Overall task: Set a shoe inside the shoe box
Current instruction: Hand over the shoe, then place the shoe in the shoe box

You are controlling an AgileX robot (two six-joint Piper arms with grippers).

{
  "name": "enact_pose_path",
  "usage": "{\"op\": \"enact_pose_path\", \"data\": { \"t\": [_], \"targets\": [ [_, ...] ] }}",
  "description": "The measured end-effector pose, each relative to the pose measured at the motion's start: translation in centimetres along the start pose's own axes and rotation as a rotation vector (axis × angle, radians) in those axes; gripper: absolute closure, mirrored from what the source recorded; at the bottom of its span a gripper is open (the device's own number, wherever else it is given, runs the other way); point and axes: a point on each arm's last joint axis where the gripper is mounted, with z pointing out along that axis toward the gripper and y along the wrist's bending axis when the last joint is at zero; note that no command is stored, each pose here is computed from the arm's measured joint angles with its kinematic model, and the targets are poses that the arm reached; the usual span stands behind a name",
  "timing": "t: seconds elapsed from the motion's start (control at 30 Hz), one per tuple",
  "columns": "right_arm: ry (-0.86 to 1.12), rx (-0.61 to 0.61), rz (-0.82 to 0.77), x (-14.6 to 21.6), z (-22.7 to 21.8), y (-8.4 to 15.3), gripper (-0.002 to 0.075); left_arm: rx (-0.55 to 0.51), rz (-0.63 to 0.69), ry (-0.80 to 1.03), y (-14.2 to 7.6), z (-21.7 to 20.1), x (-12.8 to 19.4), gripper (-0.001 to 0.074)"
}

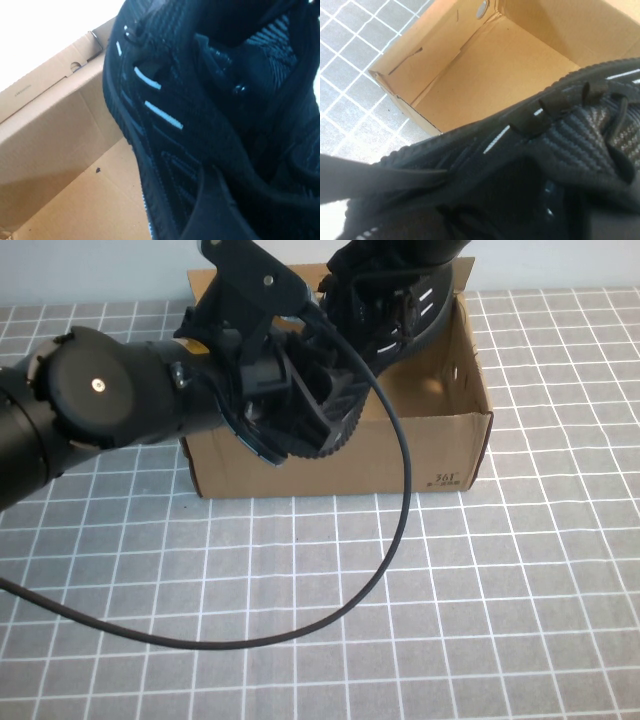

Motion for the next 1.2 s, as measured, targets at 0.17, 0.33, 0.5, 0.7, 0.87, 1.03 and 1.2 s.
{"op": "enact_pose_path", "data": {
  "t": [0.17, 0.33, 0.5, 0.7, 0.87, 1.03, 1.2],
  "targets": [
    [0.000, -0.002, -0.010, 0.0, 0.0, 0.0, 0.0727, -0.007, 0.000, -0.005, 0.1, 0.0, 0.0, 0.0467],
    [0.001, -0.011, -0.010, 0.0, 0.0, 0.1, 0.0727, -0.022, -0.001, -0.012, 0.3, 0.0, -0.1, 0.0666],
    [0.001, -0.012, -0.010, 0.0, 0.0, 0.1, 0.0727, -0.038, 0.040, -0.018, 0.5, 0.0, -0.1, 0.0675],
    [-0.011, -0.018, -0.006, -0.1, -0.1, 0.1, 0.0628, -0.054, 0.088, -0.023, 0.6, 0.2, -0.1, 0.0682],
    [-0.022, -0.031, -0.002, -0.2, -0.1, 0.2, 0.0439, -0.045, 0.103, -0.012, 0.5, 0.4, 0.1, 0.0696],
    [-0.032, -0.033, 0.026, -0.3, -0.6, 0.3, 0.0392, -0.042, 0.116, -0.010, 0.5, 0.4, 0.1, 0.0699],
    [-0.087, -0.031, 0.039, -0.6, -3.5, 0.7, 0.0393, -0.041, 0.117, 0.001, 0.8, 0.4, 0.3, 0.0699]
  ]
}}
